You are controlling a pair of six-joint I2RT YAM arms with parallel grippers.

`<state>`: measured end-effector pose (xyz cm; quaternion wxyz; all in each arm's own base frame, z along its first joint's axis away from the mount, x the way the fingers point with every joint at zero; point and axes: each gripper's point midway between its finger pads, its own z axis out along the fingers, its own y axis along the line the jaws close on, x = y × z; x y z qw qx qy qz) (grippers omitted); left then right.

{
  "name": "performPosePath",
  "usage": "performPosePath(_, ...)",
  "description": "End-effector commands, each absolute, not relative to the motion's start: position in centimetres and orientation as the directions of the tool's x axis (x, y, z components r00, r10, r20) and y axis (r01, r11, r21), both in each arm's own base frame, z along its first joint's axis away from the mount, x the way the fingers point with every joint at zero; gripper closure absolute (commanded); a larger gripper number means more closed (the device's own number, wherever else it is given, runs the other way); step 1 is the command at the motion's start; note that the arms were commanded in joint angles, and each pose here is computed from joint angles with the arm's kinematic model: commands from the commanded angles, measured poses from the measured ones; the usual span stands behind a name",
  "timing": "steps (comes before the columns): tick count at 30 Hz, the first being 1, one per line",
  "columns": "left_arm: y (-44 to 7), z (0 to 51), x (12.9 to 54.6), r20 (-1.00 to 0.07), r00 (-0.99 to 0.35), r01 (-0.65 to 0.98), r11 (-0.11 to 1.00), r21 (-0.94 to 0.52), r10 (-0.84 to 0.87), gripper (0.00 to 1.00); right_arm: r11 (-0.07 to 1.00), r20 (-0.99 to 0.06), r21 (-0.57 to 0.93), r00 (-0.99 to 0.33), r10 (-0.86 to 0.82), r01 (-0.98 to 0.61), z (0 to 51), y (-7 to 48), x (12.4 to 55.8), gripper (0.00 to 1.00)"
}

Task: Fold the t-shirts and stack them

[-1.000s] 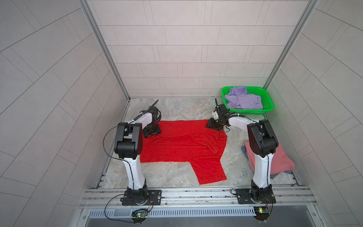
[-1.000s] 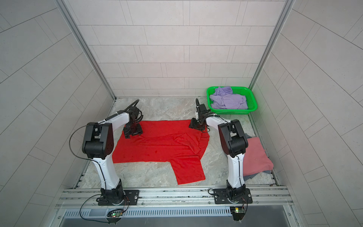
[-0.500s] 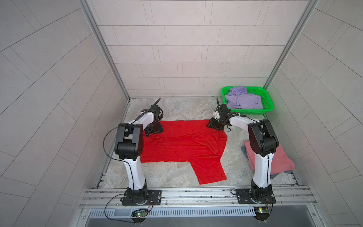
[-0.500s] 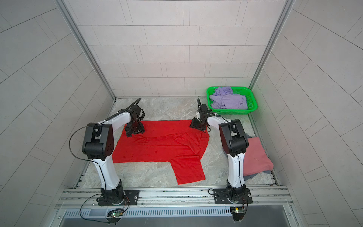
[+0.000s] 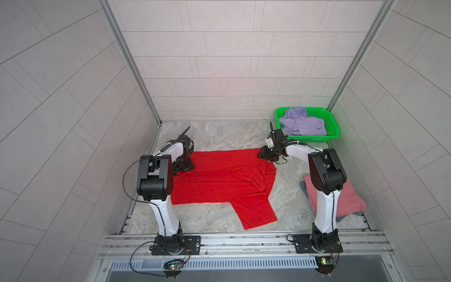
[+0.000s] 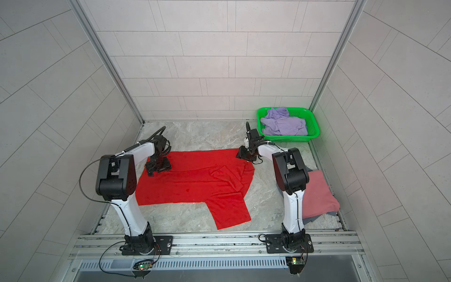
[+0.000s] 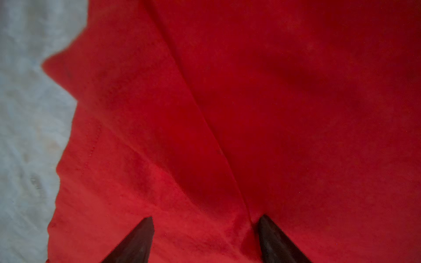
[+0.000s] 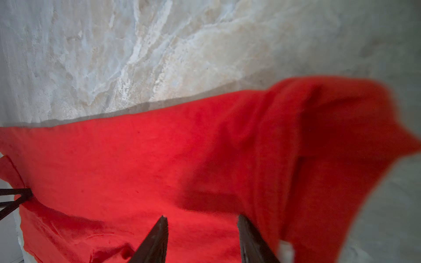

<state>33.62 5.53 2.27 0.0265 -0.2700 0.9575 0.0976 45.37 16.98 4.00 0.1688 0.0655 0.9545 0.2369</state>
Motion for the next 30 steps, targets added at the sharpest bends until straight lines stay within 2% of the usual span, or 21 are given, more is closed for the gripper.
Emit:
performPosePath(1,8.0,3.5,31.2,-0.099,-0.839,-0.542,0.809,0.227,-0.535,0.25,0.891,-0.272,0.449,-0.939,0.211,0.070,2.8,16.3,45.2,0.50)
performPosePath(8,8.9,4.4,30.5,-0.104,-0.787,-0.617,0.773,0.145,-0.608,0.25,0.890,-0.268,0.449,-0.940,0.213,0.074,2.8,16.4,45.6,0.50)
performPosePath(14,10.2,5.0,30.4,-0.120,-0.762,-0.647,0.748,0.147,-0.636,0.25,0.888,-0.304,0.457,-0.929,0.211,0.052,4.8,16.8,45.9,0.50)
performPosePath(17,9.4,6.1,31.9,-0.144,-0.763,-0.643,0.763,0.067,-0.630,0.26,0.889,-0.314,0.458,-0.929,0.195,0.032,6.0,17.5,45.7,0.50)
performPosePath(21,6.5,7.0,35.1,-0.164,-0.769,-0.608,0.786,-0.108,-0.618,0.26,0.887,-0.315,0.461,-0.936,0.157,-0.006,6.7,19.2,44.9,0.50)
performPosePath(25,4.1,5.7,37.1,-0.142,-0.799,-0.570,0.811,-0.129,-0.584,0.26,0.889,-0.316,0.457,-0.940,0.131,-0.029,6.3,20.6,44.6,0.50)
performPosePath(30,3.2,2.8,38.9,-0.096,-0.782,-0.599,0.785,-0.162,-0.616,0.26,0.893,-0.311,0.449,-0.942,0.125,-0.029,4.7,21.5,46.0,0.50)
